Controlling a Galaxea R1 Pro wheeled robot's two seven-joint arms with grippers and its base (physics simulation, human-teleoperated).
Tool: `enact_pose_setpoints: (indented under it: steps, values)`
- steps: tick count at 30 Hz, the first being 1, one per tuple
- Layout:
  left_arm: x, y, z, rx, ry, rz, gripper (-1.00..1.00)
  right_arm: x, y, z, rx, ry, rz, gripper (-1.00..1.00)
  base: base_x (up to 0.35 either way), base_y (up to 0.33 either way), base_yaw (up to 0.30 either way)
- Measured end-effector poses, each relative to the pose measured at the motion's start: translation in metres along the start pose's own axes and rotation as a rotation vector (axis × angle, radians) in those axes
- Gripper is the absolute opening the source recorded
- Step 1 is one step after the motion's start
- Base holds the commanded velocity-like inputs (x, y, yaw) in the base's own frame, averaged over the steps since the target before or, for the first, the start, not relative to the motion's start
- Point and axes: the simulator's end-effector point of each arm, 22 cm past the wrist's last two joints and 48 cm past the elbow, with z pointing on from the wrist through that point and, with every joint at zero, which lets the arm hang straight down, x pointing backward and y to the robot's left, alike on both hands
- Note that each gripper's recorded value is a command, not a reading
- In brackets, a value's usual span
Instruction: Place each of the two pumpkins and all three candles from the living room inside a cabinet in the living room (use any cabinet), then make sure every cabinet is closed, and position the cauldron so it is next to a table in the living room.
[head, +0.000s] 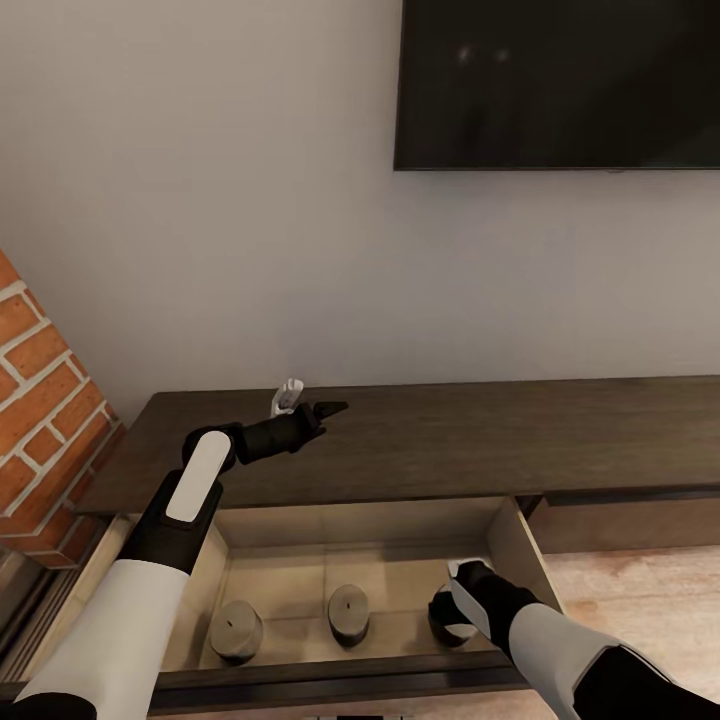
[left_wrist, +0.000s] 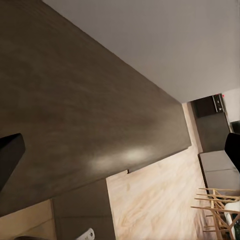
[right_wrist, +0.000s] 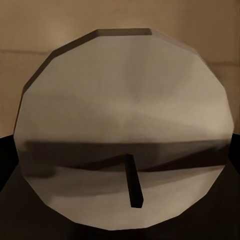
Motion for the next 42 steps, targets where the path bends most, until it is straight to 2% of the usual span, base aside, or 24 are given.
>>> enact_pose_setpoints:
  steps: [13, 18, 26, 39, 40, 42]
  values:
    - [0.000, -0.001, 0.000, 0.001, -0.001, 0.002, 1.00, 0.004, -0.005, 0.003, 0.013, -0.005, 0.003, -1.00, 0.000, 0.000, 0.000]
    - [0.000, -0.001, 0.000, 0.001, 0.000, 0.001, 1.00, -0.004, -0.004, 0.003, 0.011, -0.046, 0.009, -1.00, 0.000, 0.000, 0.000]
    - [0.000, -0.001, 0.000, 0.001, 0.000, 0.002, 1.00, -0.005, -0.003, 0.004, 0.008, -0.054, 0.014, -1.00, 0.000, 0.000, 0.000]
    - [0.000, -0.001, 0.000, 0.001, 0.000, 0.002, 1.00, 0.008, -0.002, 0.006, 0.012, -0.009, 0.010, -1.00, 0.000, 0.000, 0.000]
    - [0.000, -0.001, 0.000, 0.001, 0.000, 0.002, 1.00, 0.009, -0.003, 0.006, 0.013, -0.006, 0.010, 1.00, 0.000, 0.000, 0.000]
    - [0.000, -0.001, 0.000, 0.001, 0.000, 0.002, 1.00, 0.010, -0.003, 0.006, 0.013, -0.005, 0.010, 1.00, 0.000, 0.000, 0.000]
